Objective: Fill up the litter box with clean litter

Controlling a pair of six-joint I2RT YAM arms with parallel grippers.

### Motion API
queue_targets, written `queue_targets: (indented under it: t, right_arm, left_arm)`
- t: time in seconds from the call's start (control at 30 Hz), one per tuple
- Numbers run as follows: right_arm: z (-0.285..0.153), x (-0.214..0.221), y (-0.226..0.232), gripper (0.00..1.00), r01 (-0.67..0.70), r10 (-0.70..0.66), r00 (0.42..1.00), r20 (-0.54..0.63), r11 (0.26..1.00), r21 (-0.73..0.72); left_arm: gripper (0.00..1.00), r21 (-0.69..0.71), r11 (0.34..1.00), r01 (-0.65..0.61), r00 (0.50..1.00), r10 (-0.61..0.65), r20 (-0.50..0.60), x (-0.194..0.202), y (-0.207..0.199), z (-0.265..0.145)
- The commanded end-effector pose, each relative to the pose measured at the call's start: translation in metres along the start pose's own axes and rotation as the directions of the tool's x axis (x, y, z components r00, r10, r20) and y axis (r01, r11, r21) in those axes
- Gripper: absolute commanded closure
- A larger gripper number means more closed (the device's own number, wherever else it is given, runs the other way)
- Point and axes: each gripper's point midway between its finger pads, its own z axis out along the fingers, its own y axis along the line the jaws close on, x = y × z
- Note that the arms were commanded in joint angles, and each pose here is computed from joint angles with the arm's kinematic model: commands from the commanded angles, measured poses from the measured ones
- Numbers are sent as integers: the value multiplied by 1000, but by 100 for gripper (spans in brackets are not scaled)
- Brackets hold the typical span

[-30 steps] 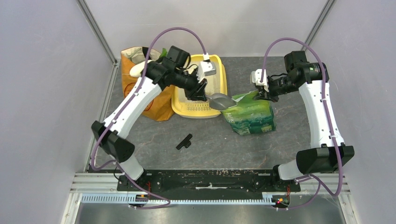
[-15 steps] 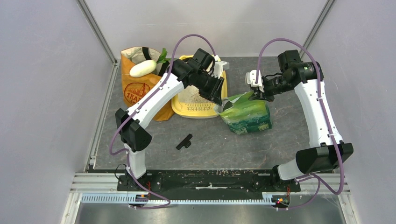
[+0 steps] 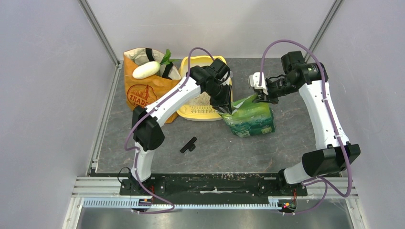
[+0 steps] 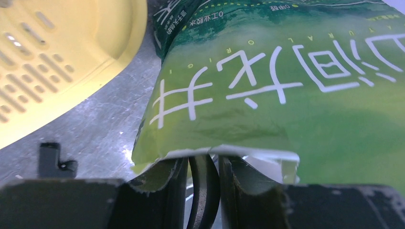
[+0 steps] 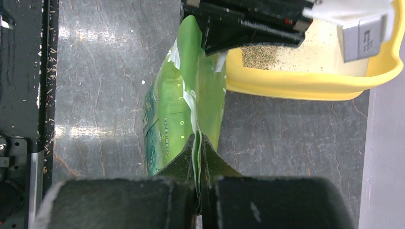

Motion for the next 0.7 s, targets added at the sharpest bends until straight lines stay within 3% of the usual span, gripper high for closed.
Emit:
queue_targets:
  t: [0.0,0.13,0.37,0.5,0.67]
  right_arm:
    - [-8,-30,-8,100,84,-87,994,71,995,45]
    - [-3,-29,-7,100,74,-76,994,78,997,29]
    - [8,-28,-4,100,50,-52,994,97,999,20]
    - [8,-32,-4,100,30,-32,993,112,999,20]
    - [8,-38,3,100,3,-5,991,133,1000,12]
  left_arm:
    - [98,-111,987,114,987,-125,-101,16,25,47]
    - [98,-74,988,138,973,-149,-175,27,21,74]
    - [98,156,961,227,945,-179,-272,34,-11,99]
    - [98,337,919,207,959,-124,-254,26,-38,98]
    - [98,541,832,125,987,-49,-153,8,-70,80]
